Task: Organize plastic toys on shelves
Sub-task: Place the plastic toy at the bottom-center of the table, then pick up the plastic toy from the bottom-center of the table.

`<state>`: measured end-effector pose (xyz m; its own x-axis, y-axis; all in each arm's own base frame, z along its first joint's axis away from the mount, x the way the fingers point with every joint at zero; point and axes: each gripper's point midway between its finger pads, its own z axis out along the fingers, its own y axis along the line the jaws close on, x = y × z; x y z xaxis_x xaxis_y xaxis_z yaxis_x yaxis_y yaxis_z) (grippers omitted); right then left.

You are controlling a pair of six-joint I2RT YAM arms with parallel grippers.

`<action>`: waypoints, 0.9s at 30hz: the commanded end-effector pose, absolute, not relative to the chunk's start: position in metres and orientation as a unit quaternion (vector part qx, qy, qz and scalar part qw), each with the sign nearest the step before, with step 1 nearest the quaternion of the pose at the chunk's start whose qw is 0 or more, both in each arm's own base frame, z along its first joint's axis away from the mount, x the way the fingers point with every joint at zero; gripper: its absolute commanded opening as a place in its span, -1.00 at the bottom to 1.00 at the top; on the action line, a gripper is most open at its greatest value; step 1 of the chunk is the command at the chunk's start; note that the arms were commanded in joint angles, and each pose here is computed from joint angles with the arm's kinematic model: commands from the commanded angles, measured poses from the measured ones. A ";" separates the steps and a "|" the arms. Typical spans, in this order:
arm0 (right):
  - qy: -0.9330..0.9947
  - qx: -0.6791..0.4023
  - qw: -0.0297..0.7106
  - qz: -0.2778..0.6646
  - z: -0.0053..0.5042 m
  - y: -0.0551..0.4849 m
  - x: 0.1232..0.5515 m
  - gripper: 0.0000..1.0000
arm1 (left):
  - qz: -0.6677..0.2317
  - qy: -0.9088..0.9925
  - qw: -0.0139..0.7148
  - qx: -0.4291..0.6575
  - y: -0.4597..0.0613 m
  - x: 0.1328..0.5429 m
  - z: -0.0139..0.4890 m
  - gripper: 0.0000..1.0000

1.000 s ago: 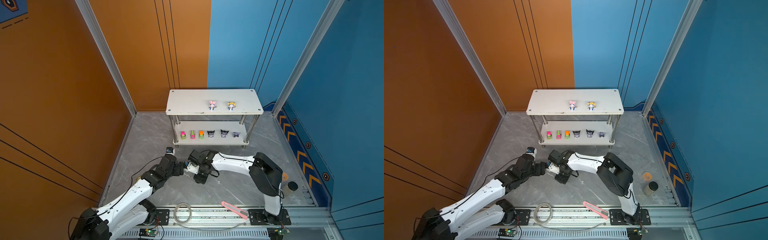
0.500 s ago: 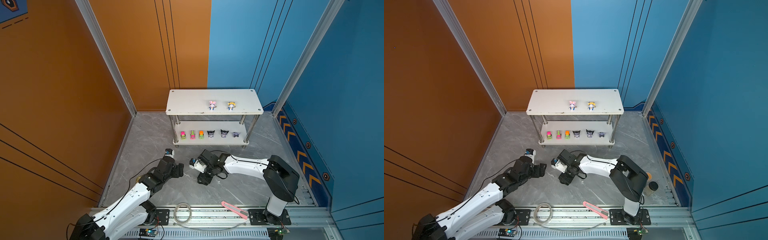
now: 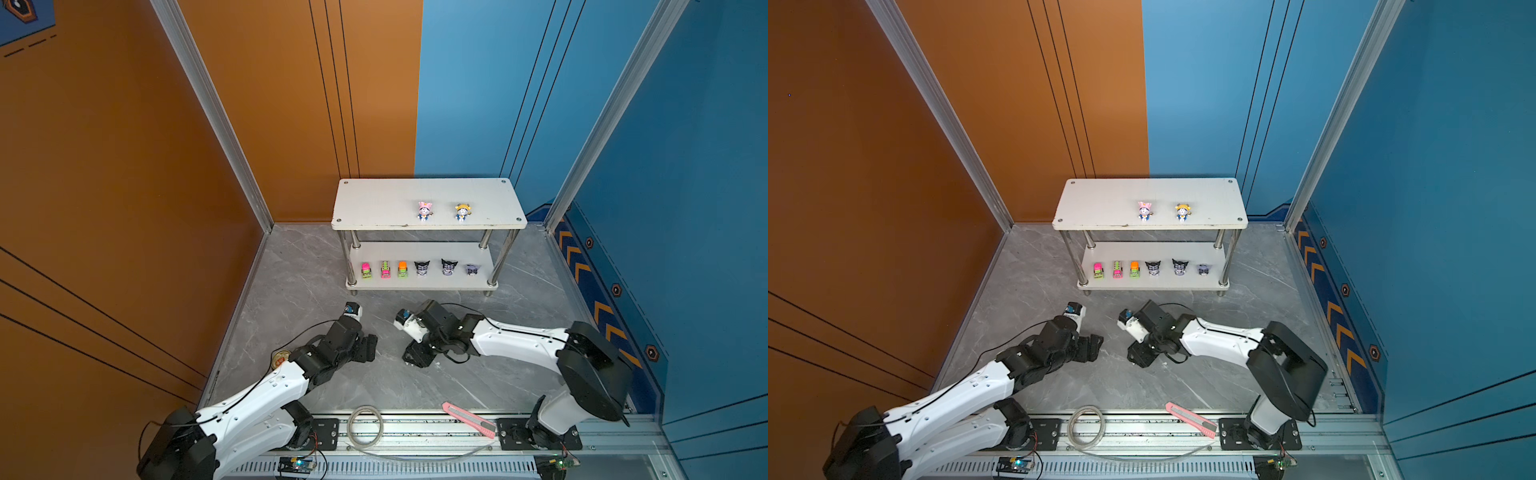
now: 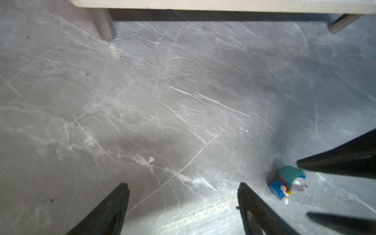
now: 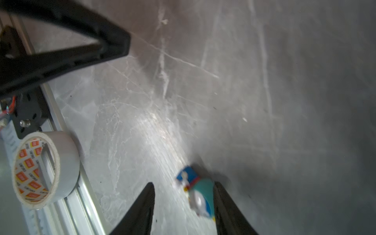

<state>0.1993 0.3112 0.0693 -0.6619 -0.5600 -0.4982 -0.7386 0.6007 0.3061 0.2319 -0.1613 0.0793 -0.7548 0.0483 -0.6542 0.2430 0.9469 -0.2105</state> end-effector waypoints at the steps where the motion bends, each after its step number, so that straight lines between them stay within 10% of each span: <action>1: 0.894 -0.289 0.230 0.255 0.095 0.289 0.211 -0.21 | -0.161 0.911 0.360 0.122 -0.191 0.244 0.098 0.70; 27: 0.914 -0.064 0.296 0.268 0.126 0.157 0.194 -0.24 | -0.014 0.908 0.217 0.357 -0.303 0.209 0.041 0.57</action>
